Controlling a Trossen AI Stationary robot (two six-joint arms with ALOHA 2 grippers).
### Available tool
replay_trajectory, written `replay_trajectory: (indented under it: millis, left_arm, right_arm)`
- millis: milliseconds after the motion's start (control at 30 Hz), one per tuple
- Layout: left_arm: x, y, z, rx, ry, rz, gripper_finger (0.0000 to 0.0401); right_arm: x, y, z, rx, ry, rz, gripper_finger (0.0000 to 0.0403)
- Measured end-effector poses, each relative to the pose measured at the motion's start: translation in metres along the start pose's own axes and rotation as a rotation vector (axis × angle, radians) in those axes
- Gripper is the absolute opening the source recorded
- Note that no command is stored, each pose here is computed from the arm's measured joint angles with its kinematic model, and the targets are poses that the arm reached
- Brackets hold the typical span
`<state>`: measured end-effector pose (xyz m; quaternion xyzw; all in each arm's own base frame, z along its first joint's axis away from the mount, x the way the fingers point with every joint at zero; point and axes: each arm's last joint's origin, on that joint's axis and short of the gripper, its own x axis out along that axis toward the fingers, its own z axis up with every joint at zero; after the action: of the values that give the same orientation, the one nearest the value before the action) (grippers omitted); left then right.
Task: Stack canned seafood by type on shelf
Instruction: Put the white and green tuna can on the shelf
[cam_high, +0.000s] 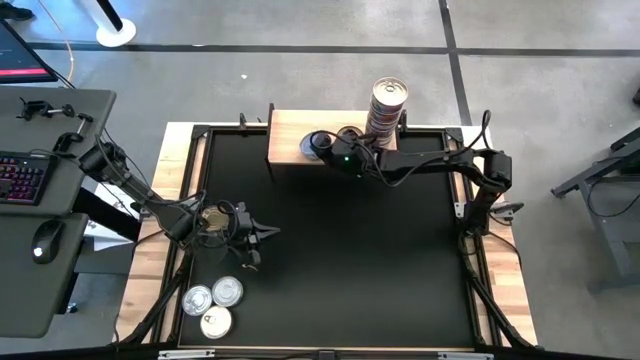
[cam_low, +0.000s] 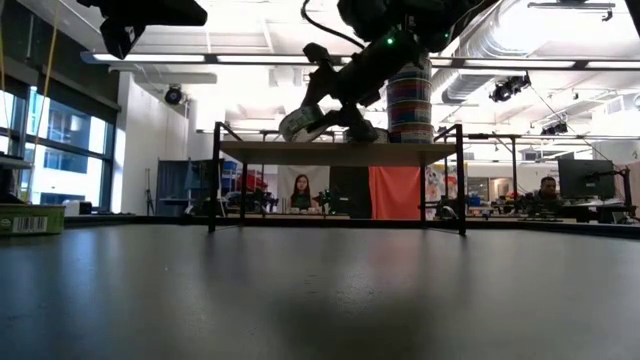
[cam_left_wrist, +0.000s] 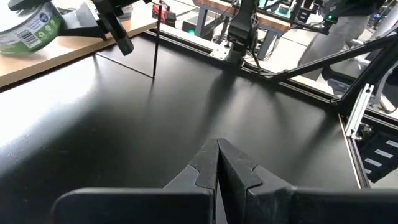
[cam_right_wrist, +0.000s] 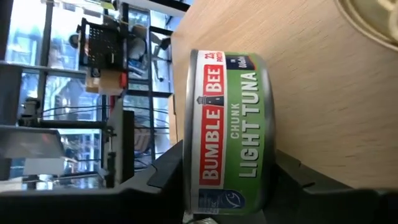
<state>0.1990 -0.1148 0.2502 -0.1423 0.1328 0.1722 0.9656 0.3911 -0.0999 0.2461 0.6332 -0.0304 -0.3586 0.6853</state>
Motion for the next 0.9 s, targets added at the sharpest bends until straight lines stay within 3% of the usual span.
replay_trajectory:
  millis: [600, 900]
  left_arm:
    - [0.0, -0.001, 0.0, 0.0, 0.015, -0.02, 0.0]
    - [0.0, 0.0, -0.001, 0.002, 0.016, -0.02, 0.0]
  right_arm:
    - [0.002, -0.004, 0.011, -0.058, -0.057, -0.056, 0.0159]
    - [0.003, -0.004, 0.013, -0.012, -0.064, -0.052, 0.0261]
